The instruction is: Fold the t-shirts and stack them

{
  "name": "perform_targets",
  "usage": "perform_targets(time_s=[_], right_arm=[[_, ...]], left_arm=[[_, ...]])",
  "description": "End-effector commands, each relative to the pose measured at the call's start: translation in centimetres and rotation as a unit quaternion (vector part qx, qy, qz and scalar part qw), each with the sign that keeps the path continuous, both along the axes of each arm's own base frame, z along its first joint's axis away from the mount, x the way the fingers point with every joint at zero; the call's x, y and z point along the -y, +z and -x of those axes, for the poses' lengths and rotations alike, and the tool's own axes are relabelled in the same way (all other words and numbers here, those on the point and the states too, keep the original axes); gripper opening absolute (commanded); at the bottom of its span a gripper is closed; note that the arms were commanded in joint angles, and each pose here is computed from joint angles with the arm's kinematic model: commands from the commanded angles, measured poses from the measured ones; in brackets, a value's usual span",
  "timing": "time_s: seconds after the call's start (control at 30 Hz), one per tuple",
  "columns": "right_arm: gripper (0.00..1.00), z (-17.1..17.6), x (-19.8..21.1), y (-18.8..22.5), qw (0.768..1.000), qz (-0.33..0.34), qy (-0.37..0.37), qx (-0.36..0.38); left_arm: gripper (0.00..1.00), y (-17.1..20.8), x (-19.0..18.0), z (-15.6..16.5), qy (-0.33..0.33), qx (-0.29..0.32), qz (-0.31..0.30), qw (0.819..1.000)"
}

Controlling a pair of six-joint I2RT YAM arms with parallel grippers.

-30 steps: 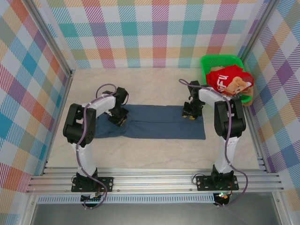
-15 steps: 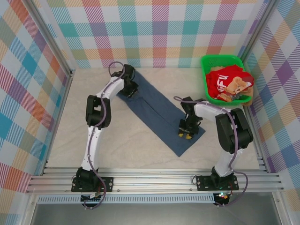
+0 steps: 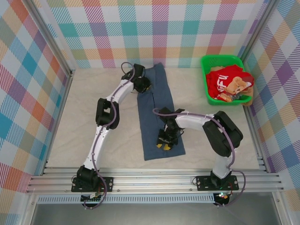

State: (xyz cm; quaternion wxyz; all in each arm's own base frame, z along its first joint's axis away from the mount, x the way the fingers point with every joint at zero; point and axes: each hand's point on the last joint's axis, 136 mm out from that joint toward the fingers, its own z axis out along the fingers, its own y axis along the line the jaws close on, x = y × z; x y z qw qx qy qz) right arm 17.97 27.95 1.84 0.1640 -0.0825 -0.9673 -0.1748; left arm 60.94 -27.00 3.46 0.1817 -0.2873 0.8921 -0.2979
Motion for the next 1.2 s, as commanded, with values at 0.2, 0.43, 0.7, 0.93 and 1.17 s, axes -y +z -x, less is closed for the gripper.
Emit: perform_targets(time_s=[0.2,0.43,0.7,0.93,1.17], right_arm=[[0.34,-0.3,-5.3,-2.0,1.000,-0.019,0.012,-0.020],[0.34,0.5,-2.8,-1.6,0.999,0.035,0.019,-0.013],[0.35,2.4,-1.2,-1.9,0.999,0.036,0.020,-0.027],[0.39,0.8,-3.3,0.1,0.999,0.003,0.035,0.006],[0.45,-2.2,-4.8,5.2,0.993,-0.021,0.065,0.094]], left_arm=[[0.21,-4.5,-0.5,2.7,-0.026,-0.060,-0.042,0.997],[0.23,-2.0,-4.0,1.9,-0.039,-0.028,-0.124,0.991],[0.24,-1.1,-7.6,1.7,-0.073,-0.017,-0.190,0.979],[0.37,2.6,-7.1,0.8,-0.094,0.029,-0.183,0.978],[0.48,12.3,-7.9,2.9,-0.061,0.061,-0.186,0.979]])
